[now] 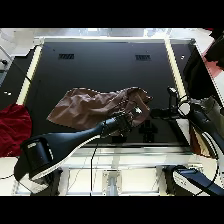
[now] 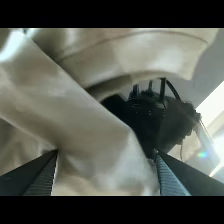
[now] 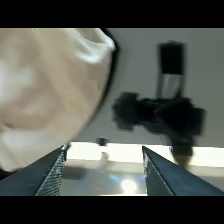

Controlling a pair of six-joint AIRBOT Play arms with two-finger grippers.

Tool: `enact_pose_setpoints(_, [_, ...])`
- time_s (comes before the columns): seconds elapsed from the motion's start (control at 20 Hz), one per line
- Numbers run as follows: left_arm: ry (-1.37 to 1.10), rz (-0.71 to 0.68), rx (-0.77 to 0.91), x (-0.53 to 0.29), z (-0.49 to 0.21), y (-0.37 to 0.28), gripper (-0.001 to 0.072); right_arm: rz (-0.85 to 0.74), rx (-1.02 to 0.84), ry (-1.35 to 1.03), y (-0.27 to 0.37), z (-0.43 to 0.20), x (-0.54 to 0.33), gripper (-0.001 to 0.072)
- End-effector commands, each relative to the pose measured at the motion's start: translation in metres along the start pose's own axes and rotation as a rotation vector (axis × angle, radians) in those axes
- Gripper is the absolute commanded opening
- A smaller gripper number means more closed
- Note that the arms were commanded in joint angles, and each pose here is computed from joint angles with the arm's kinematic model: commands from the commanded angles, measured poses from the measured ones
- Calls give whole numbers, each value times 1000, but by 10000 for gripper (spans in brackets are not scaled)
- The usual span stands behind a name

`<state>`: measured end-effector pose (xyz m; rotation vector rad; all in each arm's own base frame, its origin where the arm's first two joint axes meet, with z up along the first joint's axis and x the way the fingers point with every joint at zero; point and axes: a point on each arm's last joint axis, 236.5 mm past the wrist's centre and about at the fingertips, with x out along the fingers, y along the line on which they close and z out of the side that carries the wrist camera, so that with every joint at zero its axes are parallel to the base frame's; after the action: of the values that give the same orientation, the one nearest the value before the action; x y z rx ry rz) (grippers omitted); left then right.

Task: Fold the shirts.

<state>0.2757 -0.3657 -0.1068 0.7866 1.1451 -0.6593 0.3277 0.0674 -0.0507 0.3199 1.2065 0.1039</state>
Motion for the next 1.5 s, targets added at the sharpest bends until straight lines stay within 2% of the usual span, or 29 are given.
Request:
enact_pose_setpoints(0.0, [56,39,-34,15,-13,16,698,57,81,-26,10,3,4,510])
enact_pose_setpoints(0.05, [64,40,-43,18,-14,19,684,56,80,-25,10,2,4,510])
enact_pose_setpoints(0.1, [68,41,-47,19,-15,20,509,56,80,-25,10,2,4,510])
enact_pose_setpoints(0.15, [66,44,-49,18,-15,23,150,55,78,-25,9,2,4,510])
enact_pose_setpoints(0.2, [58,45,-47,15,-13,24,10,53,76,-25,9,2,4,510])
enact_pose_setpoints(0.5, [-107,145,-57,-50,18,65,12,47,69,-9,8,-2,4,508])
enact_pose_setpoints(0.55, [-139,146,-75,-64,22,70,12,65,86,-1,12,-4,4,468])
enact_pose_setpoints(0.6, [-170,146,-100,-77,25,76,12,86,109,2,16,-5,5,394])
enact_pose_setpoints(0.65, [-206,145,-123,-91,30,80,12,107,140,-2,20,-6,8,382])
enact_pose_setpoints(0.8, [-248,147,-145,-111,33,89,12,215,300,20,39,-8,25,382])
enact_pose_setpoints(1.05, [-240,138,-151,-108,32,87,12,390,467,125,70,-15,63,389])
enact_pose_setpoints(1.35, [-240,138,-152,-108,32,87,12,418,569,130,69,-11,87,380])
enact_pose_setpoints(1.4, [-240,138,-152,-108,32,87,12,418,583,107,67,-5,88,315])
enact_pose_setpoints(1.45, [-240,138,-152,-108,32,87,12,421,615,80,66,2,88,174])
